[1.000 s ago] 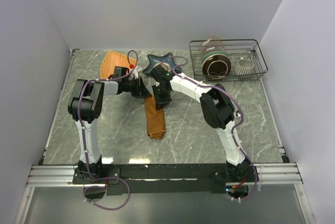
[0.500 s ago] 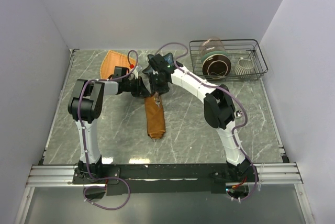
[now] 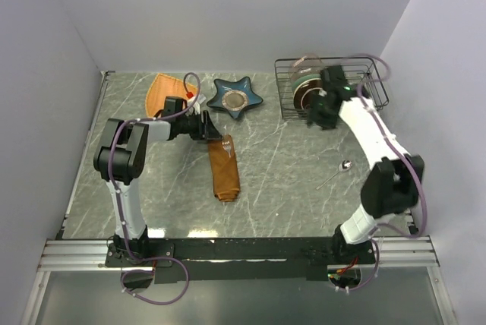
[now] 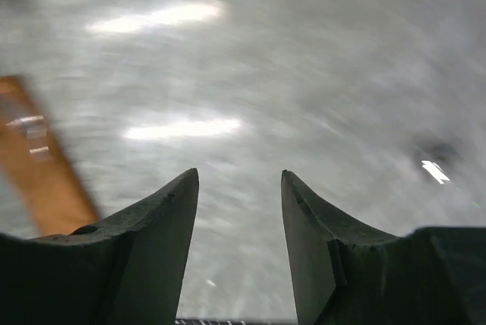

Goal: Fold the napkin into a case and place the utensils inside
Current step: Pick up the spoon from the corner of the board.

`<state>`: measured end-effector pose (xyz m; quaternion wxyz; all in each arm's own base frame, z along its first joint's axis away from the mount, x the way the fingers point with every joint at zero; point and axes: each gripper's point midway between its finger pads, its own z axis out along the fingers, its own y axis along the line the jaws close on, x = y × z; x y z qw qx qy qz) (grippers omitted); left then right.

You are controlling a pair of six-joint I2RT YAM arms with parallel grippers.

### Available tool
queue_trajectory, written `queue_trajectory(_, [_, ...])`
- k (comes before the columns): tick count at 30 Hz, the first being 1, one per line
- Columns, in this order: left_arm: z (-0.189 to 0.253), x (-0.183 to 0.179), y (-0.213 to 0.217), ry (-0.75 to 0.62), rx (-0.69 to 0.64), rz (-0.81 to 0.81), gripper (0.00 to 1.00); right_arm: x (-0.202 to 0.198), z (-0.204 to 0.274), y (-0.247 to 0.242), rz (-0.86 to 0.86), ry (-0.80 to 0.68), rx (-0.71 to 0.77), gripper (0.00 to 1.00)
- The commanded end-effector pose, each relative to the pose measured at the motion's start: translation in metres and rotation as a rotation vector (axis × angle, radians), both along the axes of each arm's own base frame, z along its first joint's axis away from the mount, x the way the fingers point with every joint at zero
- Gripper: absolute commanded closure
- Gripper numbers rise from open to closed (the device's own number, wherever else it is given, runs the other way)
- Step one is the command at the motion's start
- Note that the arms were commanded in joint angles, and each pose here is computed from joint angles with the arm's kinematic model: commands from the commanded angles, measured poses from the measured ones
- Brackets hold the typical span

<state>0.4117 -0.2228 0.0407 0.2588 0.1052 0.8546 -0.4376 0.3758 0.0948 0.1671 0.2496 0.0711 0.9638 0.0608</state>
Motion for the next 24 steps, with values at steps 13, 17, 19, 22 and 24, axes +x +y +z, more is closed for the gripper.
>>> queue_trajectory(13, [0.108, -0.005, -0.007, -0.284, -0.079, -0.124, 0.45, -0.069, -0.077, -0.157, -0.034, 0.244, -0.068, 0.47])
queue_trajectory(17, [0.126, -0.013, -0.012, -0.311, -0.119, -0.205, 0.46, -0.066, -0.079, -0.155, 0.099, 0.202, -0.051, 0.46])
queue_trajectory(19, [0.137, -0.013, -0.013, -0.337, -0.130, -0.225, 0.46, -0.068, -0.087, -0.161, 0.119, 0.200, -0.047, 0.46])
queue_trajectory(22, [0.149, -0.014, -0.016, -0.355, -0.148, -0.258, 0.46, -0.066, -0.100, -0.168, 0.139, 0.209, 0.017, 0.47])
queue_trajectory(24, [0.153, -0.017, -0.016, -0.344, -0.156, -0.272, 0.46, -0.066, -0.107, -0.168, 0.156, 0.217, 0.058, 0.47])
